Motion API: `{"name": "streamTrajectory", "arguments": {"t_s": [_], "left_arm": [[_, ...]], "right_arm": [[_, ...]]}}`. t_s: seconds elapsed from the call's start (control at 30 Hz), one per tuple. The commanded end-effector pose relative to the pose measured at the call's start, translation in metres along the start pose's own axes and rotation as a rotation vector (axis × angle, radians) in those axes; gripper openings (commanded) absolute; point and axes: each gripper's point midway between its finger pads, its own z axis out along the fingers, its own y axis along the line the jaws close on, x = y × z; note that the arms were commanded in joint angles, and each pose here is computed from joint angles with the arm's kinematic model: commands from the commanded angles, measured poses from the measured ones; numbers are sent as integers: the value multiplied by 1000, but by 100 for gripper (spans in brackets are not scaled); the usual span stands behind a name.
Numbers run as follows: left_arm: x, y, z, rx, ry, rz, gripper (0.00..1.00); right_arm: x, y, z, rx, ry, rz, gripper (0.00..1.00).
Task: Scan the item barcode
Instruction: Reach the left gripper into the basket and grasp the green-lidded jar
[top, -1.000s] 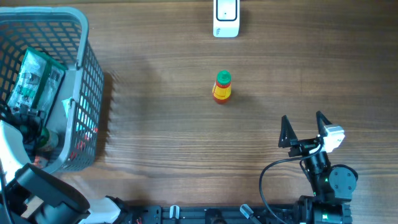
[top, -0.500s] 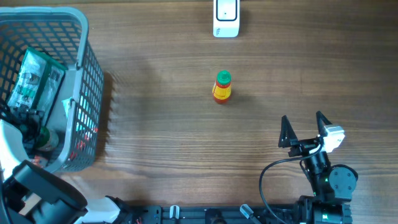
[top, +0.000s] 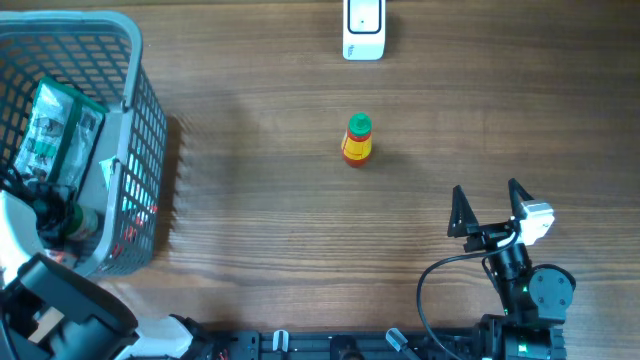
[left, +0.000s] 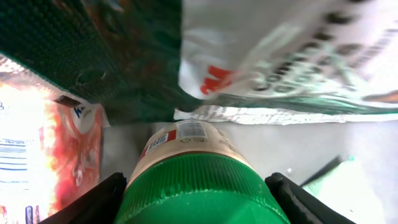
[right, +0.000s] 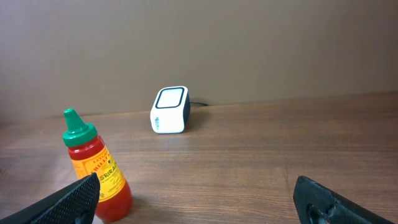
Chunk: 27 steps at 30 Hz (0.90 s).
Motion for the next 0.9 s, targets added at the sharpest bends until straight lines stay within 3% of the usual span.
{"name": "streamTrajectory", "arguments": {"t_s": [0.0,0.23,0.6,0.8,0.87], "left_arm": [[-8,-8,-29,66,-69,-8,66],[-16,-16,-81,164,-188,-6,66],[-8,-95,-240,845,-368,42,67],[29,-121,-328,1218,-314,131,66],[45,-127,-341,1272,-283,175,65]], "right_arm": [[-1,-2,0,12,-6,1,100],[-1,-2,0,12,-6,0,100],[-1,-2,0,12,-6,1,100],[-1,-2,0,12,-6,0,100],[-1,-2,0,12,-6,1,100]]}}
